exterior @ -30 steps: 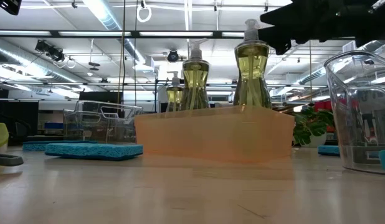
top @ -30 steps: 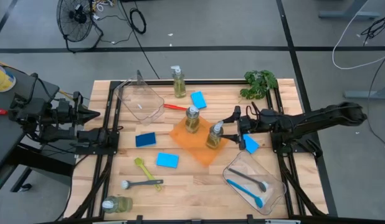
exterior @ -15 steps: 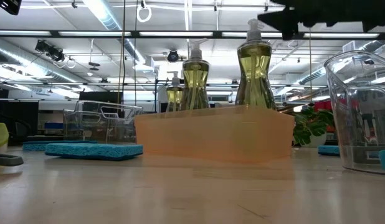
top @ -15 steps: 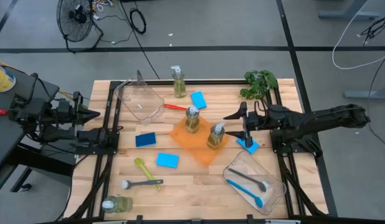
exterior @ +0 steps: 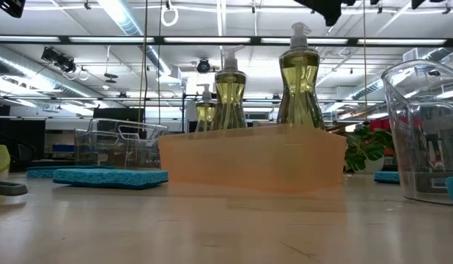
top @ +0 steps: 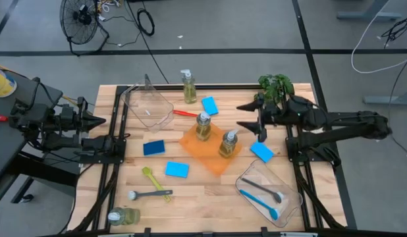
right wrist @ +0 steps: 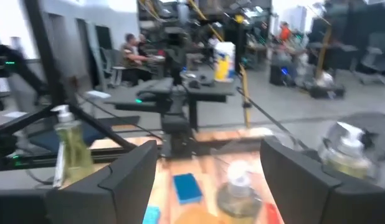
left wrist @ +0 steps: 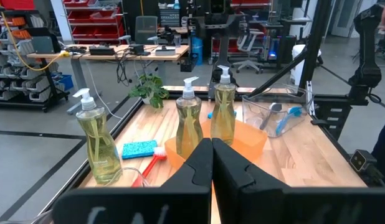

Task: Pick & Place Kitchen Sink Supplies
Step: Put the blue sponge into the top transparent bin

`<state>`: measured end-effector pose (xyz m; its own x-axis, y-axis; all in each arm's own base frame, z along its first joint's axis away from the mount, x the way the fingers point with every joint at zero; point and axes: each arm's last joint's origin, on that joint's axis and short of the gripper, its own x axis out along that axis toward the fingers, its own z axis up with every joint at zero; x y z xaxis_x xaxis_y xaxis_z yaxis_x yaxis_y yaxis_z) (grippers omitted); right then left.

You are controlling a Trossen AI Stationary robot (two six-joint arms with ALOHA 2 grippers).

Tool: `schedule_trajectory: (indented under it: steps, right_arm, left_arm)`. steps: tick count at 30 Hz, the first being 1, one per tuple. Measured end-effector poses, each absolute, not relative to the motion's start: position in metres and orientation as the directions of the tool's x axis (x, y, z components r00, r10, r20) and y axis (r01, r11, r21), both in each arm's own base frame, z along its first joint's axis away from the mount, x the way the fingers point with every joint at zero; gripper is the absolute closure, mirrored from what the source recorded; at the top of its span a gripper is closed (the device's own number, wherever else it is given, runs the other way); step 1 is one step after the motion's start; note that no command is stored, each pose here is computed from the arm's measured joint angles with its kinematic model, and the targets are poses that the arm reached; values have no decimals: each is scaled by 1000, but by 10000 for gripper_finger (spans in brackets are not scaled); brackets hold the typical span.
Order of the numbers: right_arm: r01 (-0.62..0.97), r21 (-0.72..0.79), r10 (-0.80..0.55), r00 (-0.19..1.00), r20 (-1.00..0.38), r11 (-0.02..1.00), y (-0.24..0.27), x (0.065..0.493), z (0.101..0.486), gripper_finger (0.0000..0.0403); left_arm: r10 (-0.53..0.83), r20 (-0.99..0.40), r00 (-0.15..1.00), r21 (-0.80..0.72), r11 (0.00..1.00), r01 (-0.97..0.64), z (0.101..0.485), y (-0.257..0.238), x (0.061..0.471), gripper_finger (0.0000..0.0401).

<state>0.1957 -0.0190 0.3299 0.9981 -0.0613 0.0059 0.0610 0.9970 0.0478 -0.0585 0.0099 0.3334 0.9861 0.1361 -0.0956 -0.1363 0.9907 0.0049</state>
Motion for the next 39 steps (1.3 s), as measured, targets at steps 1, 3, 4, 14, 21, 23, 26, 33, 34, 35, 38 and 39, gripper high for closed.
schedule_trajectory:
  steps: [1,3,4,14,21,23,26,33,34,35,38,39]
  right_arm:
    - [79,53,-79,997,-10,995,-23,198,331,117]
    - [120,72,-116,992,-52,990,-31,203,329,117]
    - [139,75,-134,989,-62,987,-36,206,329,117]
    - [399,160,-362,906,-219,903,-84,241,306,117]
    - [568,101,-511,794,-330,817,-109,267,270,117]
    - [576,97,-516,785,-344,812,-113,273,261,117]
    - [588,97,-527,777,-345,803,-121,280,251,117]
    - [659,117,-589,727,-353,743,-142,291,227,117]
    - [659,125,-586,728,-357,742,-144,292,223,117]
    - [656,131,-580,730,-363,743,-146,294,219,117]
    - [634,140,-548,742,-386,760,-149,300,207,117]
    - [632,140,-543,743,-392,762,-150,301,202,117]
  left_arm:
    - [136,-95,986,5,991,-137,333,10,-59,398]
    - [136,-95,986,5,991,-136,333,10,-59,398]
    - [136,-95,986,5,991,-137,333,10,-59,398]
    - [136,-96,986,5,991,-136,333,10,-59,398]
    - [137,-96,986,5,991,-137,333,10,-59,398]
    - [136,-95,986,5,991,-136,333,10,-59,398]
    - [136,-96,986,5,991,-137,333,10,-59,398]
    - [137,-95,986,5,991,-137,333,10,-59,398]
    - [137,-95,986,5,991,-137,333,10,-59,398]
    - [136,-95,986,5,991,-137,333,10,-59,398]
    - [136,-95,986,5,991,-136,333,10,-59,398]
    - [136,-96,986,5,991,-137,333,10,-59,398]
